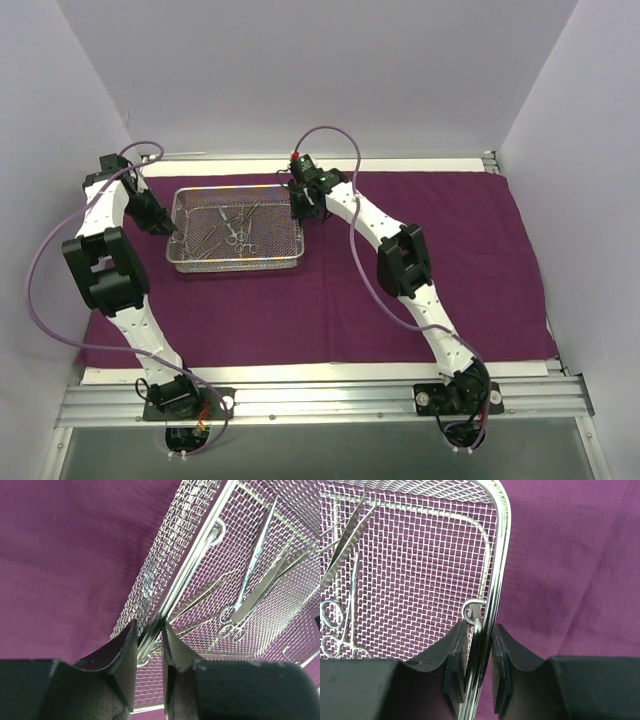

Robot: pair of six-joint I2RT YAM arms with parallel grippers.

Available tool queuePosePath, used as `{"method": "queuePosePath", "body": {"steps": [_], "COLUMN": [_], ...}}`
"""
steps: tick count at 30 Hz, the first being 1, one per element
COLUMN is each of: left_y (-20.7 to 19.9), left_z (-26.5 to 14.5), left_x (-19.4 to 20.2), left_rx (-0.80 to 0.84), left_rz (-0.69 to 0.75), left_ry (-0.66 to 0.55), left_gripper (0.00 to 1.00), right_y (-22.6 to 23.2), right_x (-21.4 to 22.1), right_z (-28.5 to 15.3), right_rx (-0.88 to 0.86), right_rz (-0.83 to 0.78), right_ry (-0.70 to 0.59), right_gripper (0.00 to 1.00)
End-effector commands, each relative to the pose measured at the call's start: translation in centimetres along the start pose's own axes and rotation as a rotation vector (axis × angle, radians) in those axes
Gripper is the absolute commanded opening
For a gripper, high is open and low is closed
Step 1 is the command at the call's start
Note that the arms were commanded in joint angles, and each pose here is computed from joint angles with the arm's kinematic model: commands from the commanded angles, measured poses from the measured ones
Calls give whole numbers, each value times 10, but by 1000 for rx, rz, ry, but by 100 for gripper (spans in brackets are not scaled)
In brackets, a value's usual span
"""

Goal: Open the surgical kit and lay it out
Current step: Place the container in the surgical kit.

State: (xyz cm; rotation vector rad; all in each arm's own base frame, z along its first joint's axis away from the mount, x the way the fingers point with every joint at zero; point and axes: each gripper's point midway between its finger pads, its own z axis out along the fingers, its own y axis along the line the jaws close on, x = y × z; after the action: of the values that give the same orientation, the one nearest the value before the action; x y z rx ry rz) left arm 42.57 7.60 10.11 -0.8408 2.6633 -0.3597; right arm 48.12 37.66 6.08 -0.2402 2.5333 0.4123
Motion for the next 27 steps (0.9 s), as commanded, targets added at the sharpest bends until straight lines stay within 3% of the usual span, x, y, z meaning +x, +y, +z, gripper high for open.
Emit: {"method": "queuePosePath", "body": {"steps": [1,4,9,10,12,16,20,24,25,27], "left_y": [-31,-24,-9,-8,-9,-5,-4,-51,-61,-94], "left_z": [-14,-10,-3,-3,-6,-12,-29,-62,-64,-70], "left_x": [-32,-28,-23,-23,-26,-29,-38,-40,-37,-23], "left_rx": [95,70,13,3,3,-34,-73,75,110,194], "left_rz": [3,-5,-32,-33,-30,-36,-29,66,98,178], "left_ry": [-91,-78,-47,-46,-54,-59,-99,-167,-166,-169], "left_gripper": [3,9,39,43,48,53,54,54,54,54], "right_y": [86,86,89,90,90,85,67,31,23,1], "right_x": [-27,-25,-22,-23,-21,-26,-43,-72,-74,-70], "right_z": [-46,-46,-47,-48,-48,-56,-74,-117,-122,-131], "right_rx": [-284,-283,-297,-301,-303,-289,-239,-180,-187,-248], "right_rz": [-55,-54,-62,-61,-57,-43,-37,-30,-14,60], "right_ry": [-87,-81,-74,-74,-68,-77,-113,-178,-171,-114], "right_gripper": [0,0,1,14,23,53,69,83,100,100]}}
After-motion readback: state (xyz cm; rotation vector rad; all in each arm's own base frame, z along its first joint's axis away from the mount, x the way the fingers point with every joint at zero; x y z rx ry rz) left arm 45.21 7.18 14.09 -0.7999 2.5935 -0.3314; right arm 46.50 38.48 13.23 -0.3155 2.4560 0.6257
